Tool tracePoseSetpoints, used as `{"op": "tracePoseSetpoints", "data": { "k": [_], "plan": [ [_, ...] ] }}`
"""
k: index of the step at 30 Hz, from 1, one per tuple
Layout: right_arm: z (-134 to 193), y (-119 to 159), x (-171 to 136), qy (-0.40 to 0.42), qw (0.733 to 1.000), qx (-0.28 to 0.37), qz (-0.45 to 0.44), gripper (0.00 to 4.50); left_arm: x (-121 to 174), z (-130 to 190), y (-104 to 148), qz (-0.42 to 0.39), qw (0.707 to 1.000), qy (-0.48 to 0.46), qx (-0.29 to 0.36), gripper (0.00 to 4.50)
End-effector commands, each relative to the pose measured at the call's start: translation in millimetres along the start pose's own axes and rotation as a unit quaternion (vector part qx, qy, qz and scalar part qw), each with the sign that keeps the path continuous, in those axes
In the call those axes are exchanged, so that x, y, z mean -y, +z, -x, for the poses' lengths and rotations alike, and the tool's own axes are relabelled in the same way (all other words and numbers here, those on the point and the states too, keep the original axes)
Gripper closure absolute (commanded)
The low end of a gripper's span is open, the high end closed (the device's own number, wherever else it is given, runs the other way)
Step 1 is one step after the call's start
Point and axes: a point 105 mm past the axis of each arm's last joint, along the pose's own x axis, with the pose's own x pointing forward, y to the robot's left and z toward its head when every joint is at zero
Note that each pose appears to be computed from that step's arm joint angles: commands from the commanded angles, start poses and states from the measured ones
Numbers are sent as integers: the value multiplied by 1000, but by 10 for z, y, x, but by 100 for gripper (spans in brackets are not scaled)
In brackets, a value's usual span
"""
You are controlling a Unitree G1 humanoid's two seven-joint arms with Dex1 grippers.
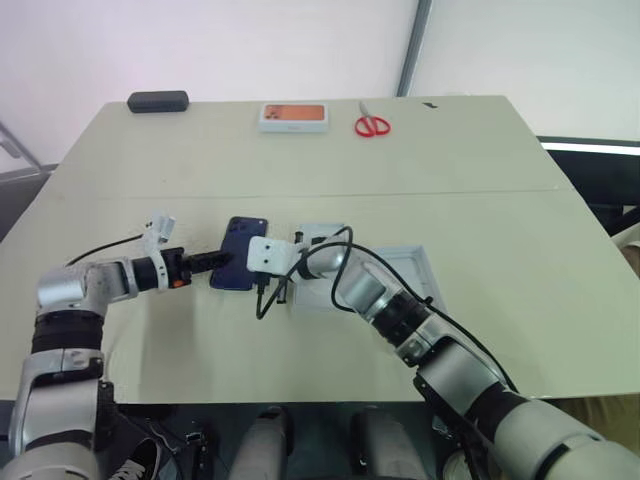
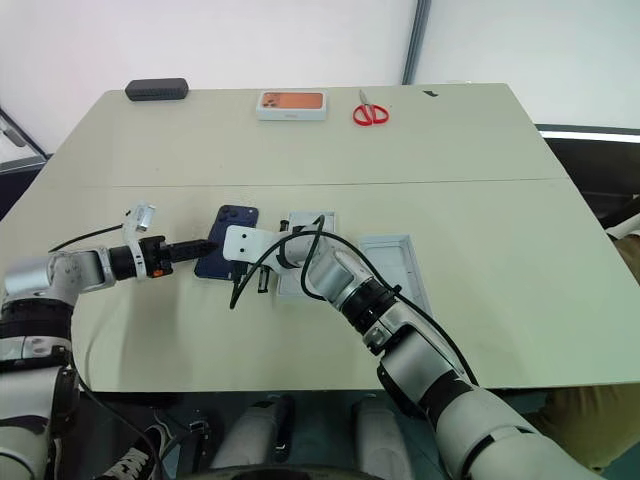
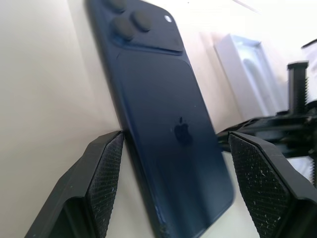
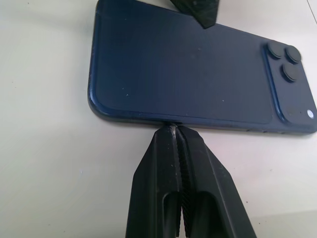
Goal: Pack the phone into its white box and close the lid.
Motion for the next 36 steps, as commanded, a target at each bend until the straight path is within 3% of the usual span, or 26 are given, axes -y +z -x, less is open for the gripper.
{"op": "tracePoseSetpoints", "data": {
  "k": [1, 14, 17, 20, 29, 30, 32, 36],
  "plan": [
    [24, 97, 46, -5, 1000, 12, 12, 436, 60, -230, -383, 59, 996, -30, -66, 97],
    [71, -14, 98, -19, 1000, 3, 17, 436, -23, -234, -376, 69, 996, -14, -47, 97],
    [73, -25, 100, -20, 1000, 2, 16, 442, -21, -254, -400, 77, 996, -16, -45, 185],
    [74, -41, 86, -19, 1000, 0, 19, 442, -26, -261, -450, 77, 996, -15, -51, 328],
    [85, -41, 91, -20, 1000, 1, 16, 442, -35, -252, -482, 102, 994, -17, -44, 328],
    [87, -39, 94, -21, 1000, 1, 15, 442, -29, -250, -488, 104, 993, -19, -43, 383],
    [92, -35, 95, -22, 1000, 2, 15, 442, -28, -243, -494, 108, 993, -18, -43, 439],
    [130, 36, 124, -27, 999, 32, -1, 442, -2, -221, -476, 126, 991, -30, -29, 439]
  ]
}}
